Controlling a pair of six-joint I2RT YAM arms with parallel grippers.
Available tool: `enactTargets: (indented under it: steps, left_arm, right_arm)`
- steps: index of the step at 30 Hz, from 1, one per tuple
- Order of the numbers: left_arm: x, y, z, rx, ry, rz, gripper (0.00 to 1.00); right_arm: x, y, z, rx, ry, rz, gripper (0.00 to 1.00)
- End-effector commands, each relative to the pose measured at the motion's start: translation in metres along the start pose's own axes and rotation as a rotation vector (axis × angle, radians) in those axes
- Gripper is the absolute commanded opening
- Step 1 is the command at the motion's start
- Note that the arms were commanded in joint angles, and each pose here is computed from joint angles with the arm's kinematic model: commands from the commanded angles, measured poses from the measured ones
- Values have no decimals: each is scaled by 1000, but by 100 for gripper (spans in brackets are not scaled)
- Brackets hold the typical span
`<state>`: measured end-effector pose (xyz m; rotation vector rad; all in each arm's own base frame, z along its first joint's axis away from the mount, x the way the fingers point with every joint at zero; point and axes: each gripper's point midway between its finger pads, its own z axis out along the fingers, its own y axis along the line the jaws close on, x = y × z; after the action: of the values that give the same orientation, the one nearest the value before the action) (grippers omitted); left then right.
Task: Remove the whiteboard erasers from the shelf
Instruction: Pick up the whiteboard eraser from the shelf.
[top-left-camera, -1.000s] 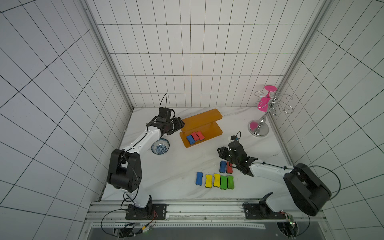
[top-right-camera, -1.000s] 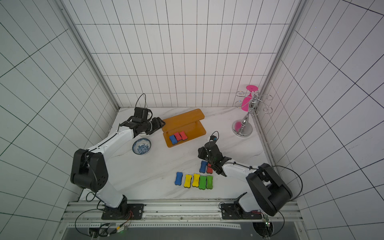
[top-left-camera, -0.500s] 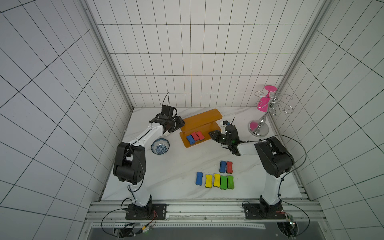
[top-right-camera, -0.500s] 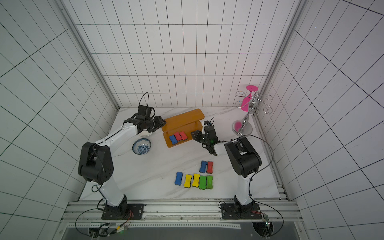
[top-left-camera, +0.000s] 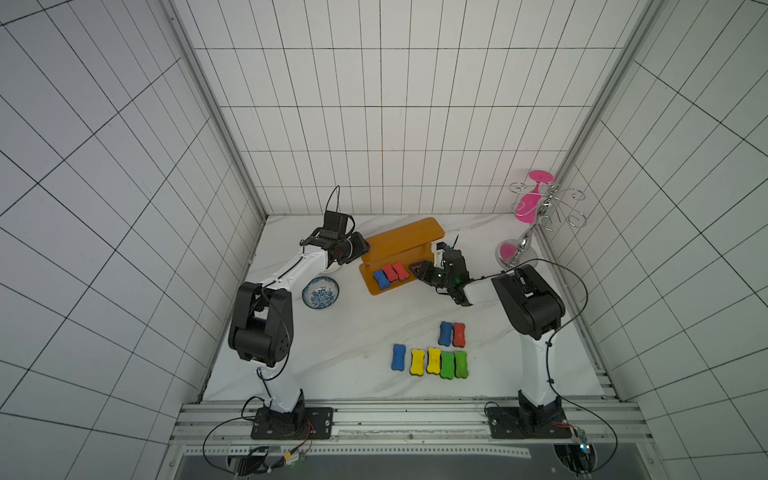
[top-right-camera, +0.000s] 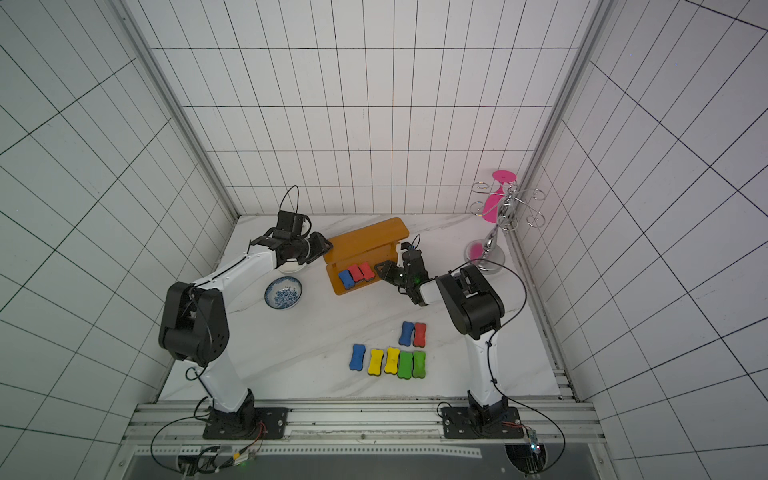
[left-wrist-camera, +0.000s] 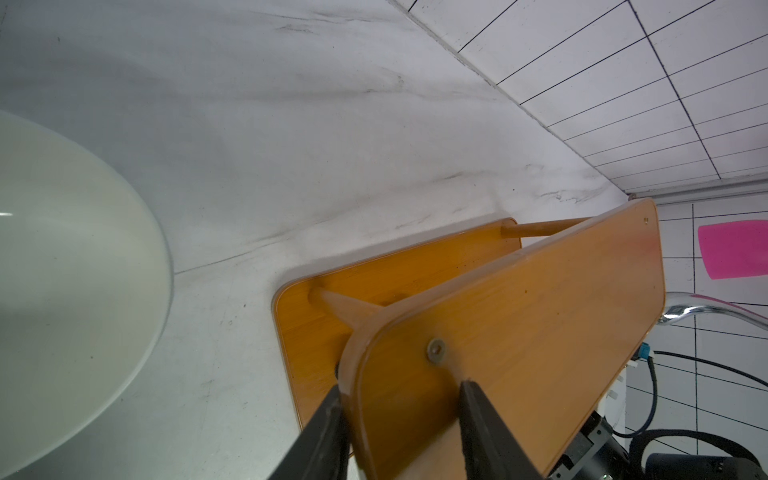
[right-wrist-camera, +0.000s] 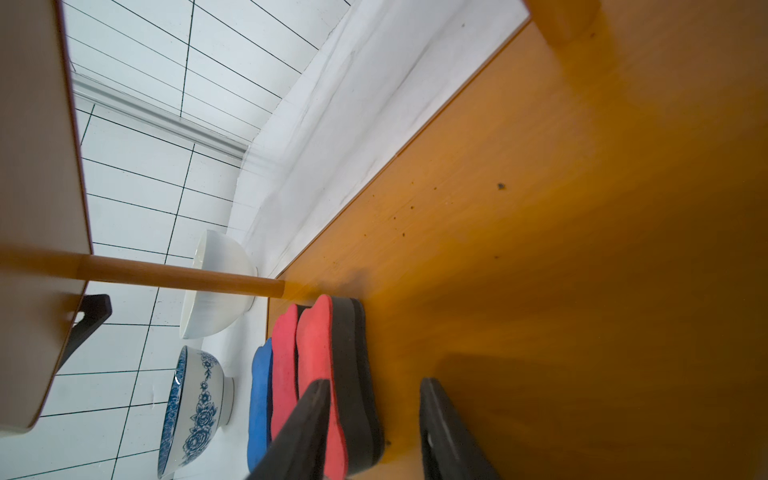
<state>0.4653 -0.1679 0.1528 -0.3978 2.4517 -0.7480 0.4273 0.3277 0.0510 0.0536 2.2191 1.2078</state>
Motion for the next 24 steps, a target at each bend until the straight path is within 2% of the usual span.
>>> enactTargets:
  steps: [1, 14, 20, 24]
  left_arm:
    - [10, 14, 11, -33, 40, -9, 45]
    - [12, 16, 11, -33, 47, -17, 46]
    - [14, 16, 11, -31, 48, -23, 46]
    - [14, 17, 10, -33, 45, -21, 46]
  right_arm:
    - [9, 1, 13, -17, 26, -6, 40]
    - [39, -14, 20, 60, 64, -22, 43]
    - [45, -50, 8, 236, 42, 3, 36]
    - [48, -54, 9, 265, 59, -8, 23]
